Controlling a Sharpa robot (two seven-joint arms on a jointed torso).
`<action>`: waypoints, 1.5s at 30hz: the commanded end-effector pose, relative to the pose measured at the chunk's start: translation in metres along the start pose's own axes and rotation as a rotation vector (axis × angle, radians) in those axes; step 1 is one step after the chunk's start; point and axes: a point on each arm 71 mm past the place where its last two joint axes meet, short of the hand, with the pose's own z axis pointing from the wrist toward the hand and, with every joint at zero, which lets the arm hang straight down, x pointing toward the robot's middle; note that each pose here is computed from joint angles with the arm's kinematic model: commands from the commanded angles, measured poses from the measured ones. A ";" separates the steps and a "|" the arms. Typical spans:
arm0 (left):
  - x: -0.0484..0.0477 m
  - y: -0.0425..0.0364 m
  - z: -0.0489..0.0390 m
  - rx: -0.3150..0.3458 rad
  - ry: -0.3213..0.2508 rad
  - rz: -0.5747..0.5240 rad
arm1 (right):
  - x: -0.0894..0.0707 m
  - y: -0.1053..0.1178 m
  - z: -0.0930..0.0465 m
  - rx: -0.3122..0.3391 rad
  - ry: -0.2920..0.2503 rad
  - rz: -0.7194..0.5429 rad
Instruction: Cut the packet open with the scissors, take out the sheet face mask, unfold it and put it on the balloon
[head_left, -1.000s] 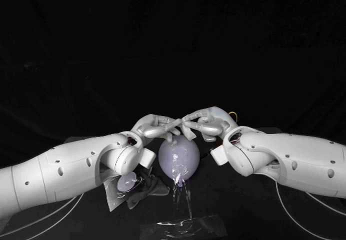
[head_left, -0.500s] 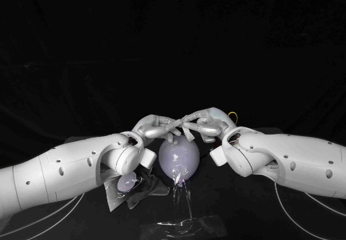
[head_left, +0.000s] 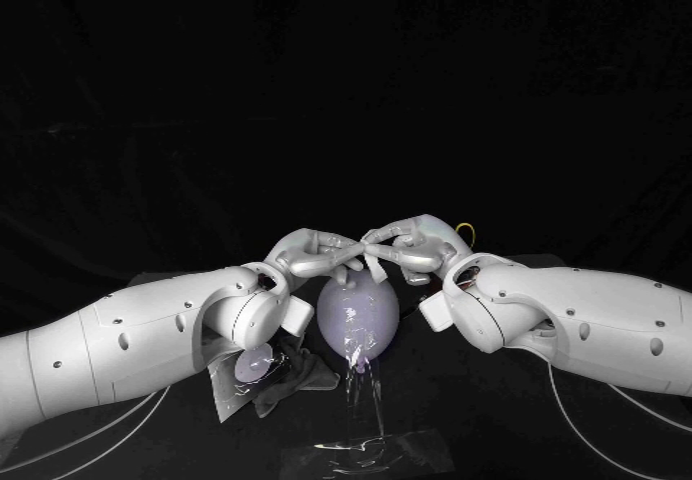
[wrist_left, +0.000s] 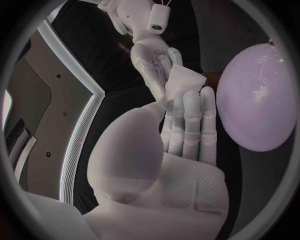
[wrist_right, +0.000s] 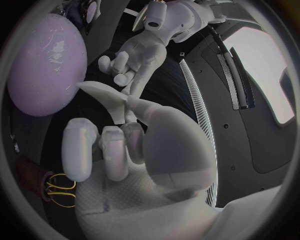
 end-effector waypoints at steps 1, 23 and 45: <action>0.0051 -0.0036 0.0010 0.024 0.028 -0.012 | 0.003 0.000 0.000 -0.004 0.023 -0.003; -0.0011 -0.0020 0.0016 0.009 -0.019 -0.032 | 0.008 -0.004 -0.003 0.010 0.051 0.002; -0.0117 -0.0004 -0.0013 0.005 -0.061 -0.022 | -0.001 -0.008 -0.007 0.010 0.005 -0.004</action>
